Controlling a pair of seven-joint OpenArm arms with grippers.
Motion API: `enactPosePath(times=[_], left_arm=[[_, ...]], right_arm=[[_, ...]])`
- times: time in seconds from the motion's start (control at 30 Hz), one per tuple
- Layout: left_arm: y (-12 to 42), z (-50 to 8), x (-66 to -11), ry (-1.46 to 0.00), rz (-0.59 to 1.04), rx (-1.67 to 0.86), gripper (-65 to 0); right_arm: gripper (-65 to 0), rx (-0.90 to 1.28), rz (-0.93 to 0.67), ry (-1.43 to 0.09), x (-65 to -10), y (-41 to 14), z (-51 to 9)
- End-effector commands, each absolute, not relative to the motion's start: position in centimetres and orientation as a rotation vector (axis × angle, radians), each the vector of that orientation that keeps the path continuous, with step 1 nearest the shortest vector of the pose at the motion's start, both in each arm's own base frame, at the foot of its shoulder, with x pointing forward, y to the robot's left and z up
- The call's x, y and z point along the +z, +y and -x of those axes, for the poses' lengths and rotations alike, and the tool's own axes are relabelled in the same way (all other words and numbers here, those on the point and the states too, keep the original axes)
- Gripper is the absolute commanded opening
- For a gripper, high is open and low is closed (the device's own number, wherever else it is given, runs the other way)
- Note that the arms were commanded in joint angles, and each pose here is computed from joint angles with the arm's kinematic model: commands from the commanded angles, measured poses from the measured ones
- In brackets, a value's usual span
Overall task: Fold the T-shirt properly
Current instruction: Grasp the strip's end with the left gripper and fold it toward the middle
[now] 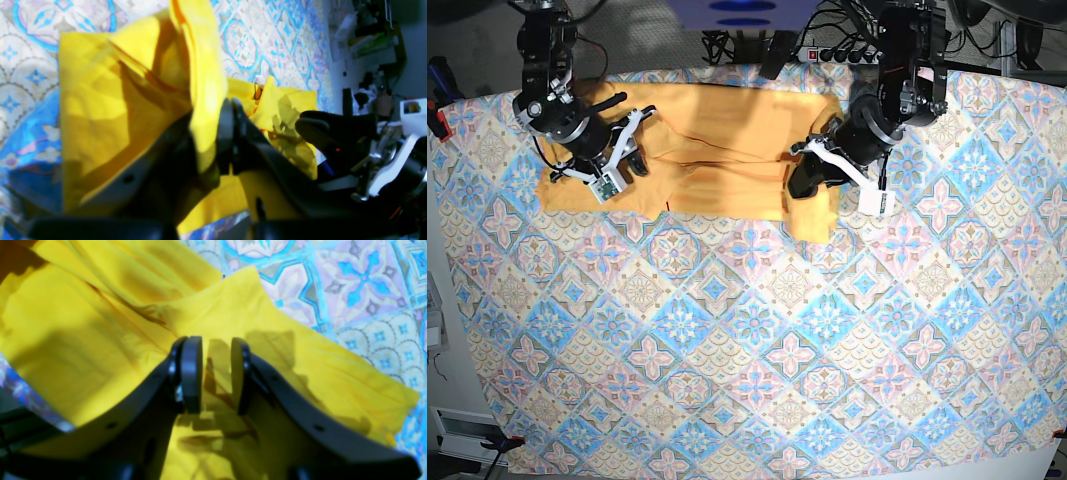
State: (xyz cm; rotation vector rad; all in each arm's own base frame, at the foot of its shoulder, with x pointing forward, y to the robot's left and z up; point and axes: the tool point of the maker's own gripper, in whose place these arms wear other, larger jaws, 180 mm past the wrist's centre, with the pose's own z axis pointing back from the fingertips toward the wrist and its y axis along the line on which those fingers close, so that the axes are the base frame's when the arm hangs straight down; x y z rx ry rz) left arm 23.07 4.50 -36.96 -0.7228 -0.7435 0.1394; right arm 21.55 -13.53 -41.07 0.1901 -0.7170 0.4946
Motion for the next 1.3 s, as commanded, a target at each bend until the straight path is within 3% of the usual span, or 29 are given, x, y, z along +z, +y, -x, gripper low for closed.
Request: enactPosePath(times=[0.0,0.6,0.87,1.03,1.27], left_arm=[[4.0,-23.2,-36.6,-0.753,0.747,0.139,-65.0],[-0.5,-23.5,-40.3,-0.609,0.808,0.051,-65.0],[-1.9,-23.0,-40.1,-0.592,0.825,-0.027,-43.8],[-1.4,-23.1,-40.0,-0.599,0.815,-0.043,-42.5],[-0.3,-23.1,-35.7,-0.71,0.808,-0.131,-42.5]], right_arm=[[-50.4,0.499,-0.191,-0.764,-39.9,-13.5,-22.3],[-50.4,0.501,-0.192,-0.767,-39.9,-13.5,-22.4],[-50.4,0.501,-0.192,-0.766,-39.9,-13.5,-22.4],[-50.4,0.501,-0.192,-0.767,-39.9,-13.5,-22.4],[-50.4,0.502,-0.189,-0.779,-39.6,-13.5,-22.9]])
